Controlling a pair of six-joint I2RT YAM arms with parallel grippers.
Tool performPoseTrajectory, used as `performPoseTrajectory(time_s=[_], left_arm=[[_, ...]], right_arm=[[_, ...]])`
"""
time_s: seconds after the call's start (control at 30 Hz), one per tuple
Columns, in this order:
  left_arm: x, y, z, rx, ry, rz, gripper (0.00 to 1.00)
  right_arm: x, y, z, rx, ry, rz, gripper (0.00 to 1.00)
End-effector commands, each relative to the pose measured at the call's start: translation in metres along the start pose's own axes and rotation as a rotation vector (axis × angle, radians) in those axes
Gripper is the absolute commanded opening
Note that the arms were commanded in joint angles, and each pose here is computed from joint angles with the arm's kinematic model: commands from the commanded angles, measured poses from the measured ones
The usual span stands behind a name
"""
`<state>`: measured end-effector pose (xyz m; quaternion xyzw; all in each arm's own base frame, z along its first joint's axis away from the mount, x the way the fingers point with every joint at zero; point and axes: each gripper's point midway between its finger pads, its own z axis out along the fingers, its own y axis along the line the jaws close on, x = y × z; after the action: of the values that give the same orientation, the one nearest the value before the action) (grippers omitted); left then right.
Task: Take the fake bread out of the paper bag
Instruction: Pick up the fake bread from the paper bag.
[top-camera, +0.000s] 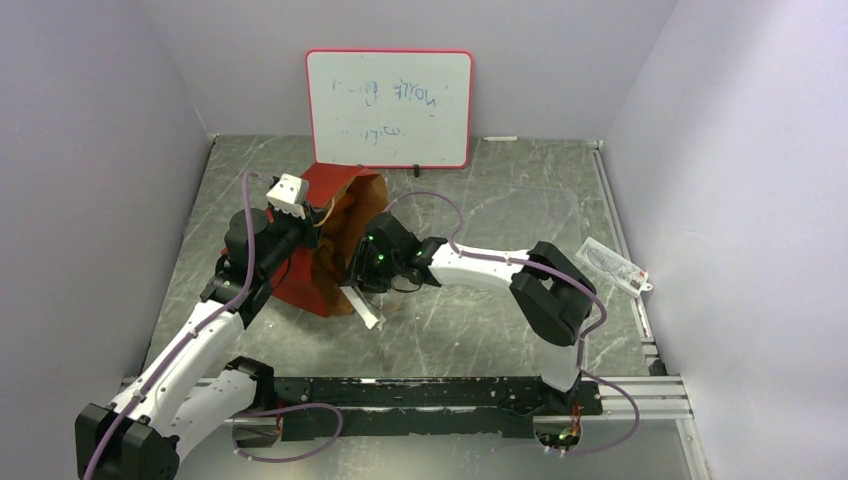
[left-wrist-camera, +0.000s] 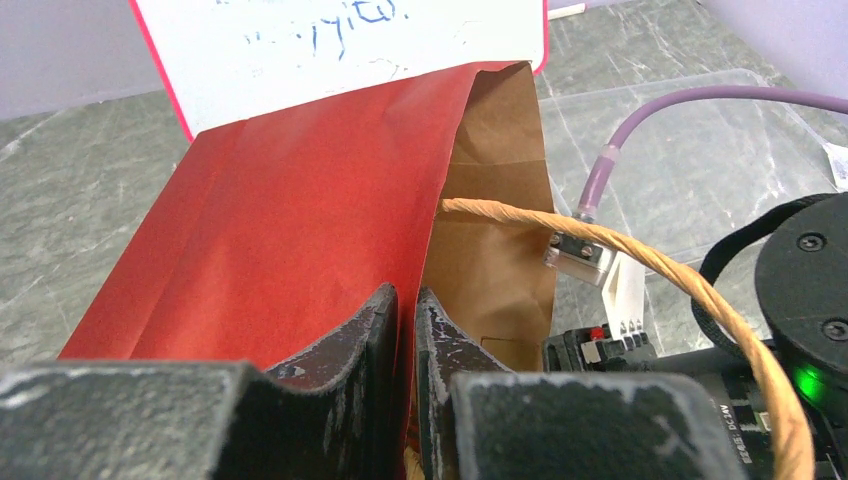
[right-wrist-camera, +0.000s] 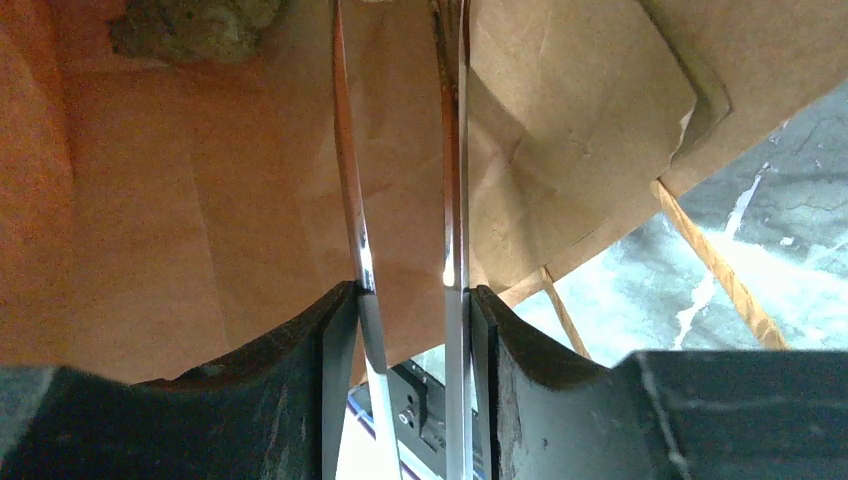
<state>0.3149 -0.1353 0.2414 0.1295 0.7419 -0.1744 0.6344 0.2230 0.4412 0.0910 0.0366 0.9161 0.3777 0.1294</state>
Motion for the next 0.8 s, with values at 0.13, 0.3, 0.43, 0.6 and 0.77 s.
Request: performPoseTrajectory(time_s=[0.13,0.3,0.43,0.6,0.77], left_arm=[[-0.024,-0.011,0.002,0.05,-0.087,-0.008,0.07],[-0.022,-0.011,0.004,0.051,-0.082,-0.01,0.07],[-0.022,-0.011,0.004,0.047,-0.079,-0.011,0.07],[-0.022,-0.01,0.005,0.04,-0.076,-0.011,0.07],[-0.024,-0.002,0.006,-0.002,-0.071,-0.014,0.07]], right_arm=[[-0.017,0.007,0.007,-0.06,-0.005,0.027,0.44],[-0.025,0.007,0.015,-0.085,0.006,0.031,0.45],[-0.028,0.005,0.022,-0.101,0.021,0.032,0.45],[-0.03,0.006,0.028,-0.133,0.029,0.034,0.41],[-0.029,0.006,0.024,-0.154,0.033,0.039,0.22]])
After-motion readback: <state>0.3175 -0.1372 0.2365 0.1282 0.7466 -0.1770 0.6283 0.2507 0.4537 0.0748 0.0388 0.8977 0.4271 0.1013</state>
